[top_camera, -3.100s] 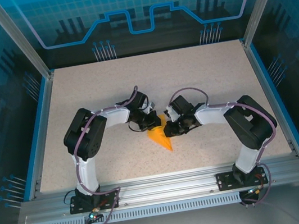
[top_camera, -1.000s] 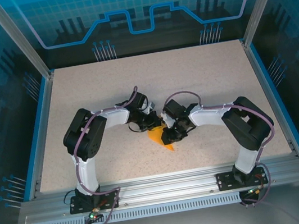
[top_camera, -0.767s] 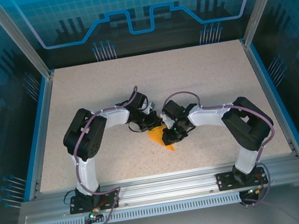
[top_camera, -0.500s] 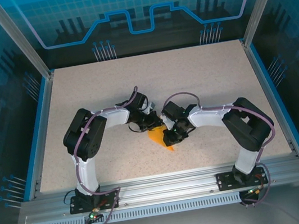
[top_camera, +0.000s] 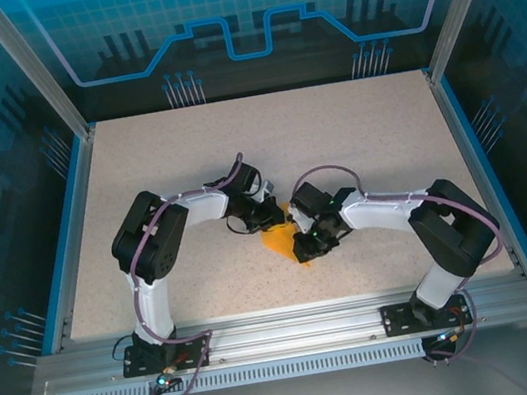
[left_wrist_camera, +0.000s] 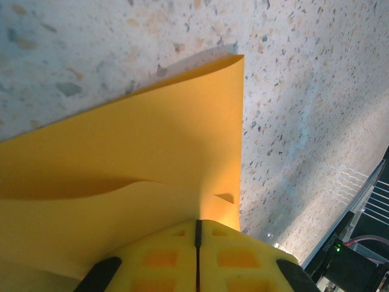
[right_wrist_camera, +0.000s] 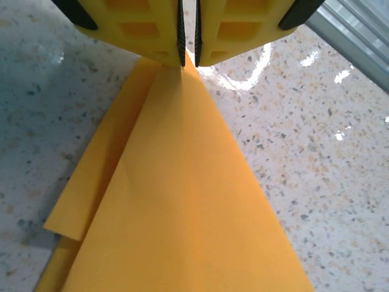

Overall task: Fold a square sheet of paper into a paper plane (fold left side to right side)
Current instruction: Fourth fold the wing at the center of the table.

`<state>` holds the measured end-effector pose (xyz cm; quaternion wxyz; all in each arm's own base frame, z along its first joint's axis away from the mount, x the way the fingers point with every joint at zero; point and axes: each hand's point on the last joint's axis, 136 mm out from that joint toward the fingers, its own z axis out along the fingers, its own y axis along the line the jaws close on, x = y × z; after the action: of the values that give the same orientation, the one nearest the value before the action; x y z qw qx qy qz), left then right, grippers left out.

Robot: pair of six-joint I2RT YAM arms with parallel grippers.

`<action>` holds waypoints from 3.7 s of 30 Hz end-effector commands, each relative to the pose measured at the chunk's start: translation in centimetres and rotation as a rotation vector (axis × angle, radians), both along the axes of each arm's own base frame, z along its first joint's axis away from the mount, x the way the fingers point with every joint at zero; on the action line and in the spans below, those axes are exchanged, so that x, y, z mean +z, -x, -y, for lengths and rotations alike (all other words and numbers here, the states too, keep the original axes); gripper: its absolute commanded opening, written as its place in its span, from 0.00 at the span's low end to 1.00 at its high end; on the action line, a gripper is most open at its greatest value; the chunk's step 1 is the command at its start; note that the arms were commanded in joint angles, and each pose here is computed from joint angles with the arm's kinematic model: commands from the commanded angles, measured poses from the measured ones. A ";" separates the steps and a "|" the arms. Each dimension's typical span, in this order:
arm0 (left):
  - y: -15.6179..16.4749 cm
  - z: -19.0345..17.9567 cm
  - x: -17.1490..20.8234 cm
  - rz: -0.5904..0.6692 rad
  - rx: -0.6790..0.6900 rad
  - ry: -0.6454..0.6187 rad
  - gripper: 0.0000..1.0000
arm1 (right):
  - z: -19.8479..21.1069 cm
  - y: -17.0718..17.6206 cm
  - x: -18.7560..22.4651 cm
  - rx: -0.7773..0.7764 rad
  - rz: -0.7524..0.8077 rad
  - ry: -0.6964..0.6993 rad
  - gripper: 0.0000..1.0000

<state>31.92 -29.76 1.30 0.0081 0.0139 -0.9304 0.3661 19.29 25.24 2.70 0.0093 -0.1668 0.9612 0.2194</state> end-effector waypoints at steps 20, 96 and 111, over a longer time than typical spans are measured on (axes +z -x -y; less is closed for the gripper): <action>1.7 -3.1 -4.4 -0.087 0.033 -0.161 0.08 | -1.2 0.4 -1.1 -0.019 -0.075 -0.043 0.17; 1.1 -2.8 -3.1 -0.060 0.034 -0.149 0.10 | -1.8 -2.3 -0.3 -0.084 -0.046 -0.157 0.21; 1.1 -3.6 -3.7 -0.068 0.041 -0.176 0.10 | 1.6 0.7 -3.6 -0.120 -0.184 -0.023 0.13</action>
<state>31.92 -29.72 1.32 0.0080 0.0142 -0.9308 0.3651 21.22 25.87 1.15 -0.0022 -0.1124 0.9545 0.2760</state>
